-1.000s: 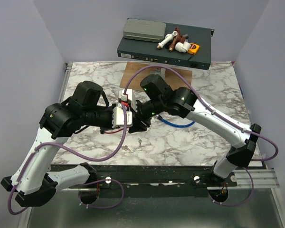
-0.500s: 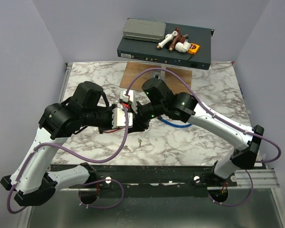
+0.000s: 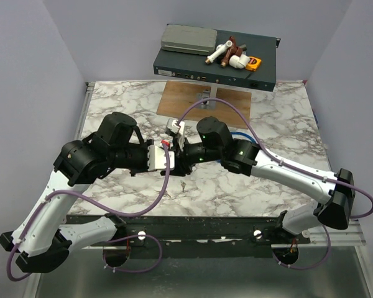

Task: Unlock with the key
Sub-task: Unlock the lock, then place the lock at the center of the board.

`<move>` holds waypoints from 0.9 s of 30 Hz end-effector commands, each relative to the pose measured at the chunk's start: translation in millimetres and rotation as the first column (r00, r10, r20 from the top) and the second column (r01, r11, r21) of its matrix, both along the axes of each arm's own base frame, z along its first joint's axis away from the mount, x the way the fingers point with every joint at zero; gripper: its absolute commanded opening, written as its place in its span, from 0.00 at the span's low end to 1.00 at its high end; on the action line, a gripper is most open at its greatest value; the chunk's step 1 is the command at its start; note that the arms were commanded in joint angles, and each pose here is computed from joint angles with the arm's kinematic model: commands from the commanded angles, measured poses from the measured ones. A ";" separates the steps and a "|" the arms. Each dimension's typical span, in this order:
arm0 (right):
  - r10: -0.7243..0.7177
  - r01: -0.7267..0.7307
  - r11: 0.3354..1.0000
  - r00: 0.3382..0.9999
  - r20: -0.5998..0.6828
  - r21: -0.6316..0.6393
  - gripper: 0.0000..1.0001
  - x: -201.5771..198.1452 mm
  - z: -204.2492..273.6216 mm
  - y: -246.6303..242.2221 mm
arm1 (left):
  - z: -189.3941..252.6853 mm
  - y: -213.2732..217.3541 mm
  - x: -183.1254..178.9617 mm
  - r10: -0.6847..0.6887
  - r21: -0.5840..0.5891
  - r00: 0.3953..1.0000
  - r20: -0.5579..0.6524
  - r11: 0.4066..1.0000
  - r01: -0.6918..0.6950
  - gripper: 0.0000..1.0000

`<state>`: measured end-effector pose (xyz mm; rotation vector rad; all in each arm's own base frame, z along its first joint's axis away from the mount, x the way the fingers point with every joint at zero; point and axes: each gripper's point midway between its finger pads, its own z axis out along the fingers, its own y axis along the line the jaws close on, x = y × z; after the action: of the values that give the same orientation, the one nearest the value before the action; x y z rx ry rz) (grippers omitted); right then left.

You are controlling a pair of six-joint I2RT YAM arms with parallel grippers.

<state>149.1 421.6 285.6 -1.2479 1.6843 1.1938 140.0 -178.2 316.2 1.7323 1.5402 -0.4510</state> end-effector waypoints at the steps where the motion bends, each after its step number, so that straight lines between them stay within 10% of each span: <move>1: -0.255 0.208 0.916 0.962 0.098 0.342 0.01 51.1 95.3 -5.7 | -20.8 2.7 -37.4 -0.095 0.012 0.987 -0.132 0.995 0.098 0.00; 11: -0.249 0.218 0.877 0.968 0.019 0.429 0.01 51.0 100.5 -35.4 | -34.2 49.7 -15.2 0.022 0.163 1.000 -0.017 0.987 -0.019 0.00; 23: -0.219 0.196 0.924 0.975 0.037 0.327 0.01 44.4 78.6 -39.7 | 21.6 53.4 34.7 0.232 0.013 0.956 0.180 0.971 -0.238 0.00; 27: -0.197 0.185 0.950 0.980 0.024 0.251 0.01 44.0 54.6 -36.6 | 63.3 49.3 55.7 0.374 -0.165 0.896 0.241 0.925 -0.342 0.55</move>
<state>197.2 380.4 331.6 -0.8835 1.5647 1.1967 167.7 -126.5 329.5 1.5878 1.6045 -0.1767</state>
